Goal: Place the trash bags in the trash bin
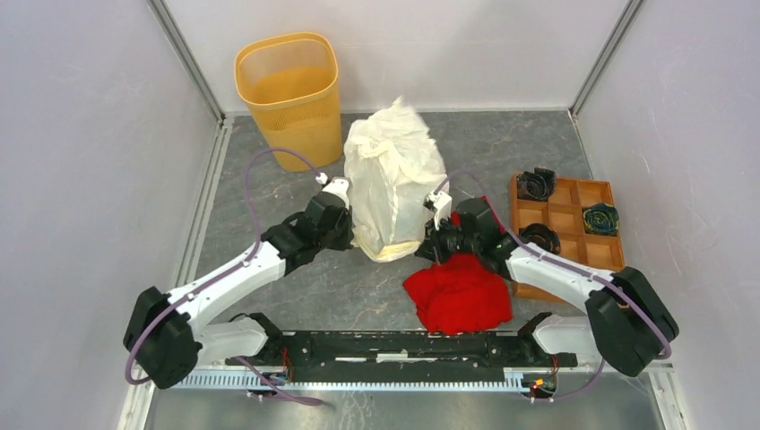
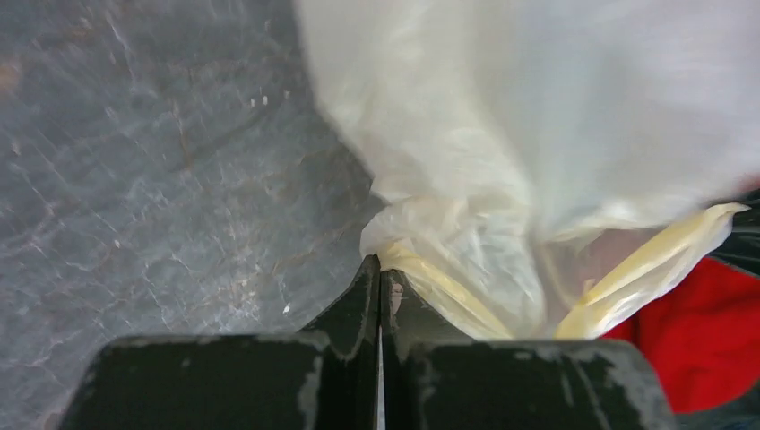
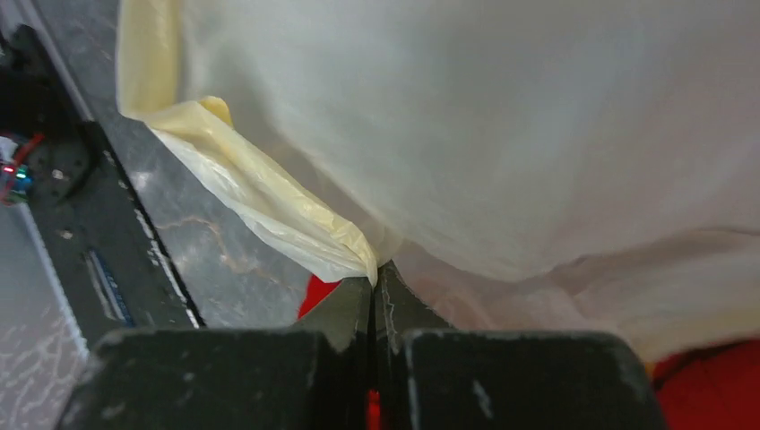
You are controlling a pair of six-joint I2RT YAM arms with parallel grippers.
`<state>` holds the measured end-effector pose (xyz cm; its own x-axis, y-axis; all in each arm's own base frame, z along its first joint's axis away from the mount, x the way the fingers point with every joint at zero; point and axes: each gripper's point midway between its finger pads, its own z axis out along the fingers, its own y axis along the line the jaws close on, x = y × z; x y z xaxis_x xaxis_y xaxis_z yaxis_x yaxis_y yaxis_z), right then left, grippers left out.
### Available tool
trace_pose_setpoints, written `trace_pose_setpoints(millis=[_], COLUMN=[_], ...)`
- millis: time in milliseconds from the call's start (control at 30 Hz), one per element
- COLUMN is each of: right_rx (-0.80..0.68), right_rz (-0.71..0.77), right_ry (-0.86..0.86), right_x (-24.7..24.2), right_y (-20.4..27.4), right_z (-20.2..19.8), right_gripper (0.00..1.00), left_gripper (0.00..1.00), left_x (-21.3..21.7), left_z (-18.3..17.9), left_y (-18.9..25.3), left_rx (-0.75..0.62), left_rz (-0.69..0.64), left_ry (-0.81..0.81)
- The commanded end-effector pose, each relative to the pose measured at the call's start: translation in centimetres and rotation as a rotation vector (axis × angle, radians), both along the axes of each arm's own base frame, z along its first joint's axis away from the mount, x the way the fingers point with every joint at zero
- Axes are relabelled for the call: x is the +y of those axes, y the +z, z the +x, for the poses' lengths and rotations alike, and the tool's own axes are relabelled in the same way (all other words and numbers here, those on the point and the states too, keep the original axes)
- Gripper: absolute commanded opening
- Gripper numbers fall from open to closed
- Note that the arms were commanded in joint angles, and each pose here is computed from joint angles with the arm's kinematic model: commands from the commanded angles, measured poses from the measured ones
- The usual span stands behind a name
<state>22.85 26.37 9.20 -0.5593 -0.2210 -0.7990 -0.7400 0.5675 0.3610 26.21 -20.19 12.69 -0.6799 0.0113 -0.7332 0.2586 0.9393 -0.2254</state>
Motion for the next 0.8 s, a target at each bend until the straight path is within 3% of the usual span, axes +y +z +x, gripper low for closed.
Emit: trace_pose_setpoints(millis=[0, 133, 233, 300, 400, 467, 533, 767], right_rx=[-0.319, -0.32, -0.265, -0.224, -0.155, -0.107, -0.072, 0.003], right_rz=[0.188, 0.236, 0.337, 0.415, 0.519, 0.575, 0.617, 0.746], right_ry=[0.051, 0.069, -0.013, -0.089, -0.139, -0.149, -0.156, -0.251], right_x=[3.0, 3.6, 3.4, 2.9, 2.9, 3.0, 3.1, 0.7], right_y=[16.0, 19.6, 21.1, 21.6, 21.8, 21.8, 21.9, 22.9], right_z=[3.4, 3.1, 3.1, 3.3, 3.4, 3.4, 3.6, 6.0], right_gripper=[0.01, 0.0, 0.0, 0.0, 0.0, 0.0, 0.0, 0.0], left_gripper=[0.02, 0.04, 0.19, 0.39, 0.78, 0.96, 1.0, 1.0], left_x=[-0.7, -1.3, 0.0, 1.3, 2.9, 4.1, 4.5, 7.4], left_z=[2.6, 2.2, 1.9, 1.4, -0.2, -1.9, -3.4, -6.4], left_y=[16.6, 24.1, 24.9, 23.9, 21.8, 21.1, 20.1, 15.4], left_rx=[-0.365, -0.465, -0.456, -0.42, -0.379, -0.377, -0.372, -0.305], left_rz=[-0.215, -0.252, -0.243, -0.238, -0.267, -0.331, -0.372, -0.479], left_ry=[0.02, -0.055, -0.001, 0.068, 0.121, 0.143, 0.128, 0.243])
